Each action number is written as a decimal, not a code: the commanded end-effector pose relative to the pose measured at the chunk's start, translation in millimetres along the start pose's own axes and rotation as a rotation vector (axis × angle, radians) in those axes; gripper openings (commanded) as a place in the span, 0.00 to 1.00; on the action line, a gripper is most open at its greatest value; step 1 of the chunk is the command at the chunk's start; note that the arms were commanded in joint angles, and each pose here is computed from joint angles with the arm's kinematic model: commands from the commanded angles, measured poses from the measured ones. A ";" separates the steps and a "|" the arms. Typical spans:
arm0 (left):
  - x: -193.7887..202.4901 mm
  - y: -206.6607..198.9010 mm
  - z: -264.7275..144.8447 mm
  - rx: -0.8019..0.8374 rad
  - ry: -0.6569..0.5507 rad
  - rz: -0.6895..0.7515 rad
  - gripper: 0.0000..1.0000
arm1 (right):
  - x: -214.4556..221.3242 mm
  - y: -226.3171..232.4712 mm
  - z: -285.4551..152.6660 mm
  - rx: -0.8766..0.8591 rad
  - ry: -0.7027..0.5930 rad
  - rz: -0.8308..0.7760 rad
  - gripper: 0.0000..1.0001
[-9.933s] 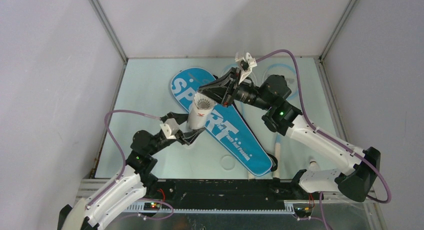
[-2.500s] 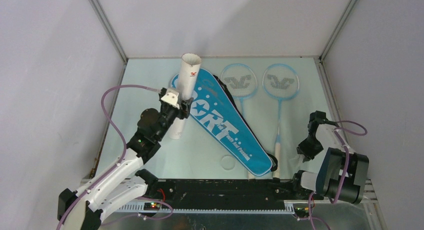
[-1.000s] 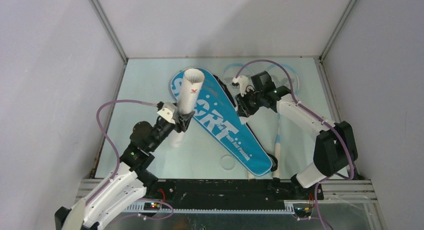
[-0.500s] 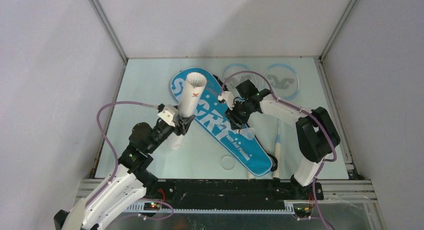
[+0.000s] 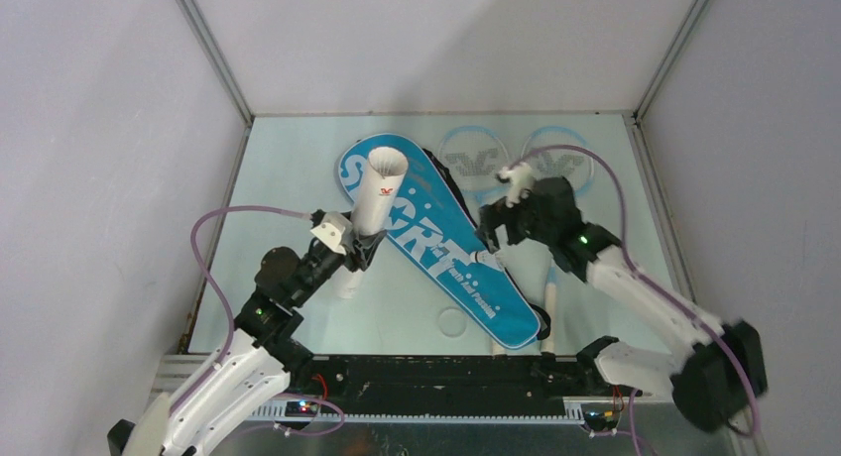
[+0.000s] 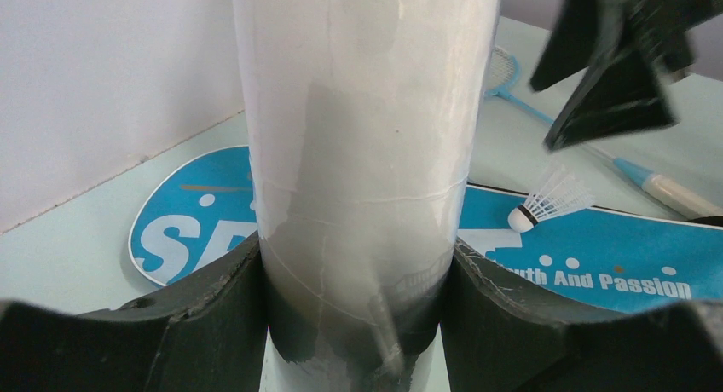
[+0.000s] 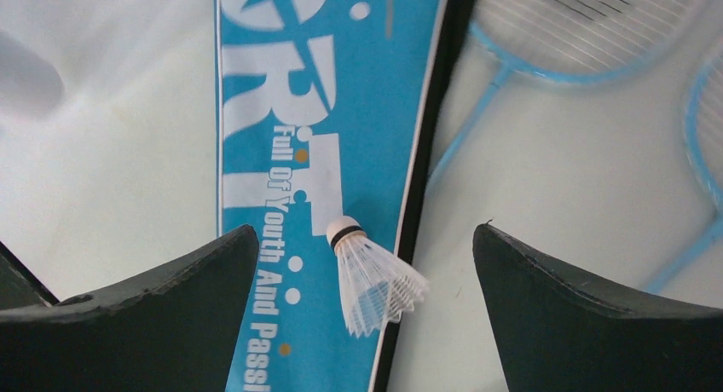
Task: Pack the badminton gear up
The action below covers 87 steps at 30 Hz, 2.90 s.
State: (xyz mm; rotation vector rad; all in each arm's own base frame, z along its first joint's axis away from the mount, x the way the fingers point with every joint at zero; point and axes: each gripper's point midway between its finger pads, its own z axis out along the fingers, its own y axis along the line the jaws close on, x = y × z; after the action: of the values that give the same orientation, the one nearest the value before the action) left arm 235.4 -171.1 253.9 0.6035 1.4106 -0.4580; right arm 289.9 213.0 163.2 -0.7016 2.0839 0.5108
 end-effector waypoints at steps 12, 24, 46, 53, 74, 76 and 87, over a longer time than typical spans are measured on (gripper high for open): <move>-12.8 -9.4 5.8 0.044 -0.072 -0.044 0.42 | 53.2 1.1 0.4 0.024 -0.036 0.582 0.85; -9.0 -7.1 6.2 0.023 -0.072 -0.068 0.42 | 64.6 -5.2 29.9 0.101 -0.018 0.598 0.61; 25.5 -56.4 5.0 0.386 0.112 0.133 0.41 | -149.0 106.5 -152.6 -0.448 -0.675 -0.309 0.00; 31.4 -65.4 10.4 0.465 0.145 0.153 0.41 | -151.4 140.0 -151.6 -0.632 -0.594 -0.480 0.00; 42.2 -67.9 8.6 0.477 0.168 0.145 0.40 | -183.8 114.2 -163.0 -0.365 -0.702 -0.474 0.00; 42.3 -67.3 8.9 0.475 0.168 0.149 0.40 | -180.4 123.4 -166.7 -0.423 -0.703 -0.488 0.00; 46.7 -70.8 5.0 0.502 0.182 0.158 0.40 | -144.1 108.8 -143.5 -0.374 -0.535 -0.513 0.00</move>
State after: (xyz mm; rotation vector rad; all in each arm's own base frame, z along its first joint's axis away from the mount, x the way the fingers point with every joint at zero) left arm 201.5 -220.4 179.2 1.1596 1.4947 -0.6430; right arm 202.7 256.6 385.6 -1.0862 1.2329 0.7352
